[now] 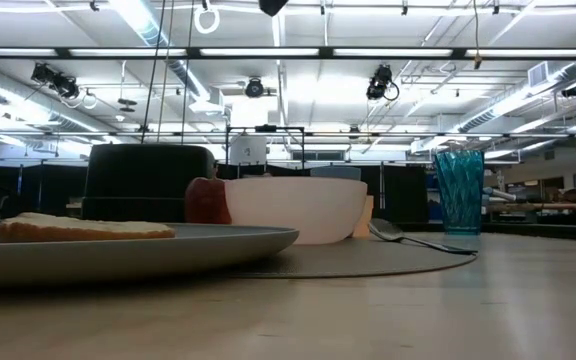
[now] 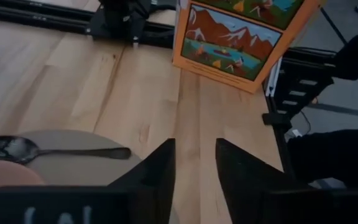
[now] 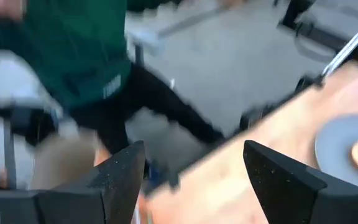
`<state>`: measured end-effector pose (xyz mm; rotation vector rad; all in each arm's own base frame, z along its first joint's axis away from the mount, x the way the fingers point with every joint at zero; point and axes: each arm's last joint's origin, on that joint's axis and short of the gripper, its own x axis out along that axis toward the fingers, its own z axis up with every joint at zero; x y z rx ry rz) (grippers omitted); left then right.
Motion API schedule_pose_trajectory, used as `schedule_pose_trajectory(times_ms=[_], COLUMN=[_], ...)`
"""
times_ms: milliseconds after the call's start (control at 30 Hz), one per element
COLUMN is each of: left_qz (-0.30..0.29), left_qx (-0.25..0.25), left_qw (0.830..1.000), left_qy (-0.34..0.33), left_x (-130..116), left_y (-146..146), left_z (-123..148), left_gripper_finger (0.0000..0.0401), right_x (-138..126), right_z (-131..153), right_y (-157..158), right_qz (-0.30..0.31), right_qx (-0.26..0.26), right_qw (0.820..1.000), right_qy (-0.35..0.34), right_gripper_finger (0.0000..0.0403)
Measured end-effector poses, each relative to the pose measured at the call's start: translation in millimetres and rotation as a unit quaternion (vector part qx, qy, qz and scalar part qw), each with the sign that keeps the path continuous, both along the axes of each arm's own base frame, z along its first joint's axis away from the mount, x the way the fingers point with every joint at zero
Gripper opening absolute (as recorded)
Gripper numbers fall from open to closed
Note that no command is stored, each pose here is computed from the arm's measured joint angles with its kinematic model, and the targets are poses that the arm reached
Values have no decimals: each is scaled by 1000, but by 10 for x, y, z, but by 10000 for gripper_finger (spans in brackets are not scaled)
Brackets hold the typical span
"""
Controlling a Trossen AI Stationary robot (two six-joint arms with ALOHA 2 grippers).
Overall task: Arrange a breakfast setting
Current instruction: Pour the cereal from the yellow cereal box into the light orange bowl
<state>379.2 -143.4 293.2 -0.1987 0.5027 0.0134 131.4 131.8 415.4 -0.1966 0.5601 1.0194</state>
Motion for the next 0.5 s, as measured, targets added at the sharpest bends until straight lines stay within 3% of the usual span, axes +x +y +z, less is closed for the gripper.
schedule_pose_trajectory(times_ms=[133,333,500], left_qz=[2,1,9], left_qx=[-12,-24,-24], left_qw=[1000,999,999], left_qy=[-5,-24,-40], left_x=[-9,-2,22], left_y=[-34,-66,-38], left_z=[-16,18,46], left_gripper_finger=[143,146,146], right_x=[-98,-262,-349], right_z=[-90,-84,-10], right_y=[-65,-147,-166], right_qz=[2,24,49], right_qx=[-53,-81,-65], right_qw=[998,993,995], right_qy=[35,77,64], right_gripper_finger=[279,262,257])
